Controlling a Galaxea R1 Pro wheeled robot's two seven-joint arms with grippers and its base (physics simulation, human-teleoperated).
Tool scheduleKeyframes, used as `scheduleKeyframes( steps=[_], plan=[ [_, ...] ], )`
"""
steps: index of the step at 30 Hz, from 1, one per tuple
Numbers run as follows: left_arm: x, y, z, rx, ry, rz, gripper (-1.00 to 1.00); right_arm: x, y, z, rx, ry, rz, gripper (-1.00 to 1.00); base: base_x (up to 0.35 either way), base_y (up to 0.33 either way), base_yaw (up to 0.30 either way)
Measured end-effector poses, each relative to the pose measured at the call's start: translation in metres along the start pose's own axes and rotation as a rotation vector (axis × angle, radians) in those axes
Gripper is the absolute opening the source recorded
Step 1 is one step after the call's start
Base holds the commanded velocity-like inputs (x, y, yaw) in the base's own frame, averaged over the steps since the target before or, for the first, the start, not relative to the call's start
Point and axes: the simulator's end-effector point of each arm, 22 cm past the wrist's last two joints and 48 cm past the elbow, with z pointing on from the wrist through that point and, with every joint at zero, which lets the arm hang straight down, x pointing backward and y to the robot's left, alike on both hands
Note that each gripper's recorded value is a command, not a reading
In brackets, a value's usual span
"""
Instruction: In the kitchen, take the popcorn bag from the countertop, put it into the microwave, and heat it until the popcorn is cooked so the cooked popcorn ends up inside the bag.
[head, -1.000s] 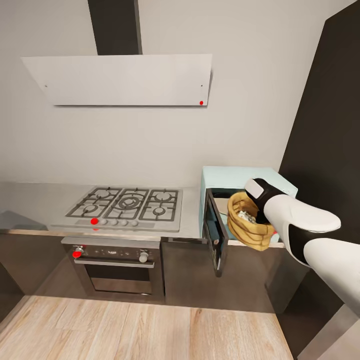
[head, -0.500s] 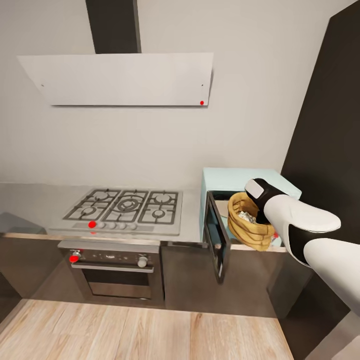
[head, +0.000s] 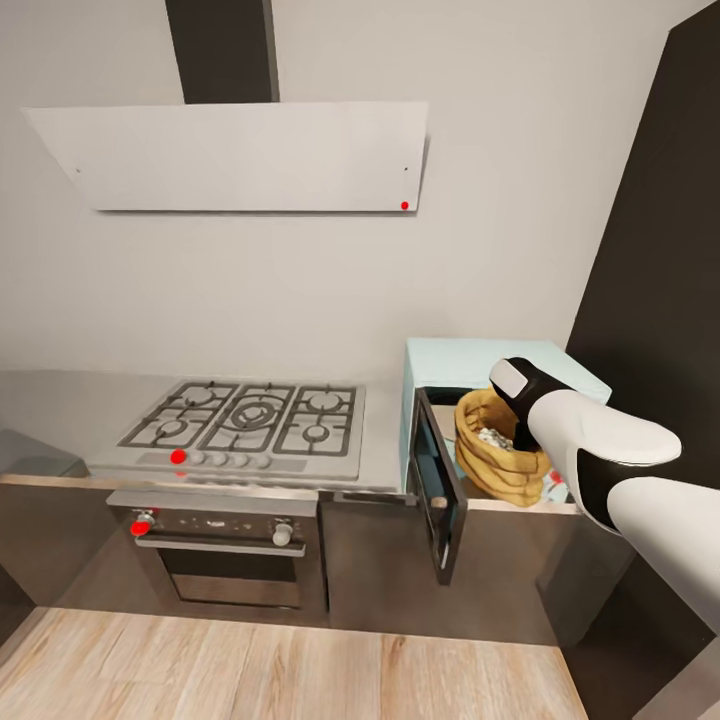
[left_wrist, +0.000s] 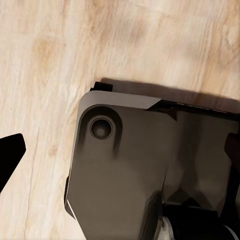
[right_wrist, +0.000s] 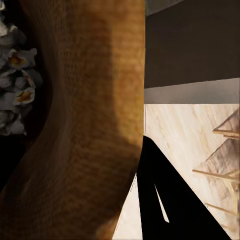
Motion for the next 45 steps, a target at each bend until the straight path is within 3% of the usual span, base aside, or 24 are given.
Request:
scheduleKeyframes(
  steps=[3,45],
  plan=[
    [0.0,0.0,0.0,0.0,0.001,-0.001,1.0,0.004,0.009,0.004,-0.028,0.006,0.037,-1.0,0.016,0.0,0.0],
    [-0.003,0.0,0.007,-0.001,0.001,-0.005,1.0,0.002,0.016,0.009,-0.037,0.009,0.045,-1.0,0.026,0.0,0.0]
  ],
)
